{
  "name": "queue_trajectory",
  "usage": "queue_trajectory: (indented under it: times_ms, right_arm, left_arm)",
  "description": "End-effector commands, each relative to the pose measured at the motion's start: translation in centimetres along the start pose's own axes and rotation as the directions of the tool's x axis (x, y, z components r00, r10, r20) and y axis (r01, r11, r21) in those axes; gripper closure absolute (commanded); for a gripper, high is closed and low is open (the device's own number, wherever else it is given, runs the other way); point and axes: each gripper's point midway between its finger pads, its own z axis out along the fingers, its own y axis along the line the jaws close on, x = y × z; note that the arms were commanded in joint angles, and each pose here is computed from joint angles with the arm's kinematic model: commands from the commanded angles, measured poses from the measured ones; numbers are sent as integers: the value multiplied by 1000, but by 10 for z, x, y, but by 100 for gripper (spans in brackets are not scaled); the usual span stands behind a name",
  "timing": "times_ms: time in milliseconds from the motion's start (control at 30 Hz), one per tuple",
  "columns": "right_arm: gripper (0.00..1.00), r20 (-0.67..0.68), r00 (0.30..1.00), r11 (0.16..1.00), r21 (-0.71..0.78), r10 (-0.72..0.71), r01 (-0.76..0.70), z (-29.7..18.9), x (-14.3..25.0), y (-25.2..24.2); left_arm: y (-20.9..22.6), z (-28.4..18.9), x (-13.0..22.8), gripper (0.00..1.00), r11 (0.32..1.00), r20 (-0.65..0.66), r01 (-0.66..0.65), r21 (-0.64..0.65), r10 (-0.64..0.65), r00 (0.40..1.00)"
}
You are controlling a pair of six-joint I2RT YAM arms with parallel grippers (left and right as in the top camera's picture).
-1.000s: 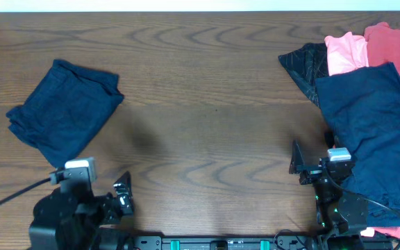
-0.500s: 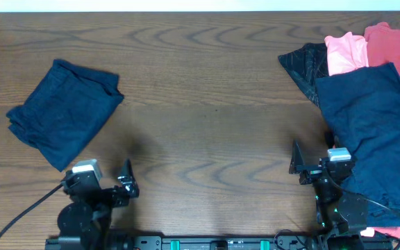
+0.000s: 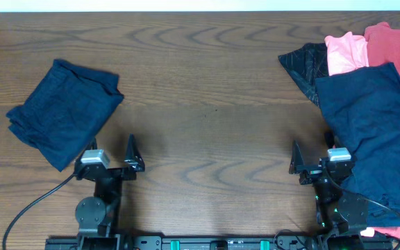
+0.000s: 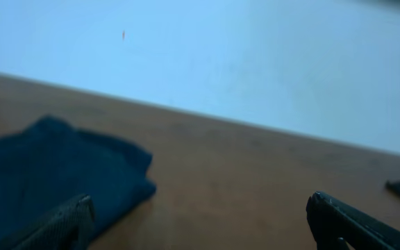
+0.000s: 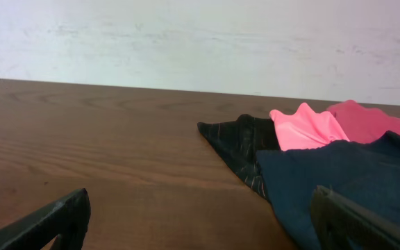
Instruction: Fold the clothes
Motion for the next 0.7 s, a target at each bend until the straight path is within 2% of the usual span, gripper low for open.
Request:
queue_trajectory:
  times_ms: [0, 100, 667]
  right_arm:
    - [1, 3, 1000, 1000, -8, -11, 11, 0, 1, 2]
    - [1, 2, 1000, 1000, -8, -11, 11, 0, 1, 2]
    - [1, 3, 1000, 1000, -8, -11, 11, 0, 0, 2]
  left_arm:
    - [5, 0, 7, 2, 999, -25, -23, -22, 23, 999]
    - [11, -3, 34, 2, 999, -133, -30, -45, 24, 991]
    - [11, -2, 34, 2, 999, -134, -30, -45, 24, 991]
